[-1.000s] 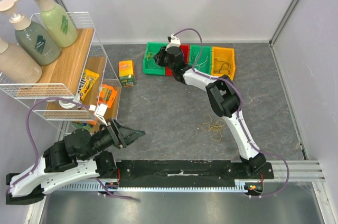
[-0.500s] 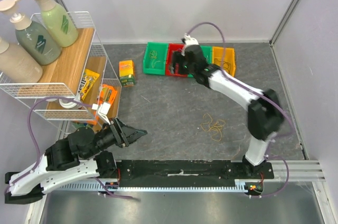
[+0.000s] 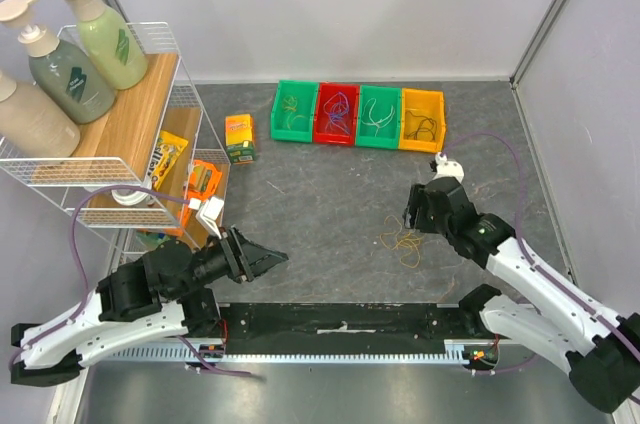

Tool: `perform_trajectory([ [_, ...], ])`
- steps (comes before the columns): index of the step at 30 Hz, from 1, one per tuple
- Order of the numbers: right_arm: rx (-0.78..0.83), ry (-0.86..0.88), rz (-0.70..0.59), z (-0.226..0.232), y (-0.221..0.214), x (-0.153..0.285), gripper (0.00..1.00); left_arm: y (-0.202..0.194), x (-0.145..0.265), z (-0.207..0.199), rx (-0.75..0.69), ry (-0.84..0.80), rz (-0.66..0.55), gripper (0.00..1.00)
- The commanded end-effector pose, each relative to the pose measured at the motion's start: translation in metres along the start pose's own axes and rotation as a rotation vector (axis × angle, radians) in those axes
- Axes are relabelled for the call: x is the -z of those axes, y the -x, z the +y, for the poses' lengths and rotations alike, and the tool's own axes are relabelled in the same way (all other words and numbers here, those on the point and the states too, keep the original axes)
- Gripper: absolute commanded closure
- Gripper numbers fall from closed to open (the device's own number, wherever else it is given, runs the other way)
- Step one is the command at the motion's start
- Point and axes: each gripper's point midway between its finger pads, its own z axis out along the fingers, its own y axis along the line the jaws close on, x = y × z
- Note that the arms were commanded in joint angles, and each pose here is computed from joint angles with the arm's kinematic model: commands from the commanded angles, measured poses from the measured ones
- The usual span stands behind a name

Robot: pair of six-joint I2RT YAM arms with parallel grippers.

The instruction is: Untangle the cables

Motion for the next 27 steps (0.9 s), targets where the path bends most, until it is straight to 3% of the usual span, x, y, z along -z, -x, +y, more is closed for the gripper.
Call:
perform_trajectory([
  [1,0.122,0.116,0.021,0.013,-0.007,0.0,0.35,-0.01,-0.005,-0.005,-0.019,-0.032,0.046,0.4],
  [7,0.211,0.072,0.103,0.021,-0.005,-0.038,0.59,-0.014,-0.009,-0.009,-0.039,-0.043,0.073,0.4],
  [11,0.233,0.056,0.201,0.018,-0.025,-0.063,0.6,-0.021,-0.013,-0.01,-0.009,-0.068,0.092,0.41],
  [18,0.257,0.0,0.217,0.005,-0.038,-0.085,0.6,-0.026,-0.011,-0.009,0.011,-0.088,0.106,0.41],
  [27,0.278,-0.02,0.239,-0.002,-0.049,-0.095,0.77,-0.023,-0.012,-0.01,0.0,-0.074,0.103,0.41],
])
